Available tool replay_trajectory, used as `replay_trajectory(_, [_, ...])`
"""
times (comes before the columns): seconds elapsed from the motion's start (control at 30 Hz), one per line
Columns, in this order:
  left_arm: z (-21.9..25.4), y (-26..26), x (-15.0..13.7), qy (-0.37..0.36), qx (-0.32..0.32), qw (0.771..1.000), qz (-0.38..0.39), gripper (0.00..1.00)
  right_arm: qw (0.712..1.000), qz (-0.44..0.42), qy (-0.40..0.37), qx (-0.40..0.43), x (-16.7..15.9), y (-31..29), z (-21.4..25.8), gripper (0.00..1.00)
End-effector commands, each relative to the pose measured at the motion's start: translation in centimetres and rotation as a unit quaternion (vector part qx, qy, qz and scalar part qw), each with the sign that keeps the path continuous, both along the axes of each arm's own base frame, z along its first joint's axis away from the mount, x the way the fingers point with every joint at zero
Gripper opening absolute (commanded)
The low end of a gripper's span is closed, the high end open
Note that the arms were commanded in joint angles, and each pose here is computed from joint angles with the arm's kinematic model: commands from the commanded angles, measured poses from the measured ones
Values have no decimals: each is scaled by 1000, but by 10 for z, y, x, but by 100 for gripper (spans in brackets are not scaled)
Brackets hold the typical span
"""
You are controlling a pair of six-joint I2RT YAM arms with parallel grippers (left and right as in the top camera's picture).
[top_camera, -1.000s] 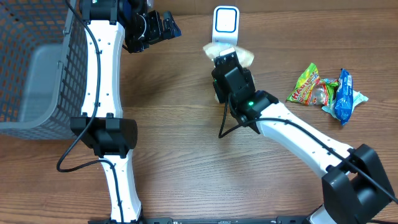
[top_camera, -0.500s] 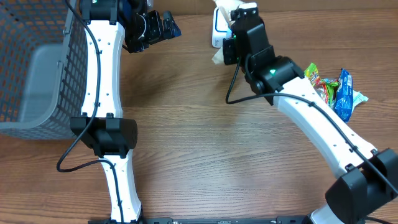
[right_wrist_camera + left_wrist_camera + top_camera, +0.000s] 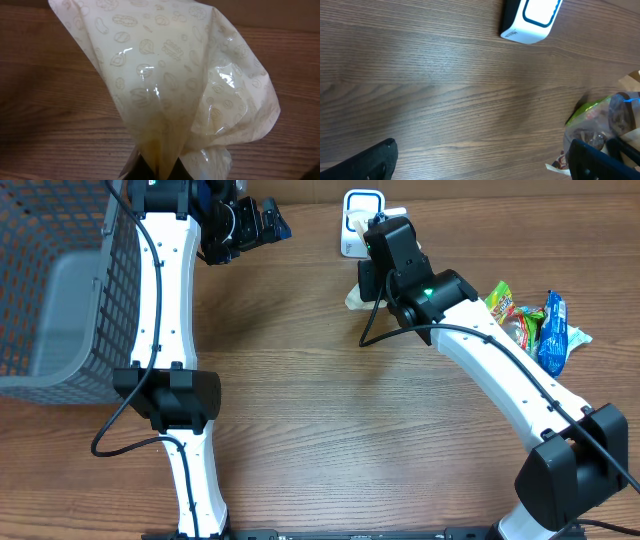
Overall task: Scan the item barcode
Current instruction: 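Hold the Pantree bag in front of the white scanner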
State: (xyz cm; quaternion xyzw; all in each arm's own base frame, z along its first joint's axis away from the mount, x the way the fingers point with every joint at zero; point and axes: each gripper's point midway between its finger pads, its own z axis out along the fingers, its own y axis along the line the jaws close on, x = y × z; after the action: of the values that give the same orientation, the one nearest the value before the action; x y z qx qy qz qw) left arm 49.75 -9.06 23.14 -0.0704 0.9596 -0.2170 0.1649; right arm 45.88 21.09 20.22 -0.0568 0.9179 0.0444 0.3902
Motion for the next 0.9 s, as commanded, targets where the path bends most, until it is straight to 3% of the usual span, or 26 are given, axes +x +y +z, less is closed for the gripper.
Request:
replay_trajectory(0.0, [13,-2,0,-19,2,1000,-3,100,1000,-3,-12,12,0,2,12,4])
replay_trajectory(0.87, [13,-2,0,-19,2,1000,-3,100,998,1,-58,-1,14,2,29,4])
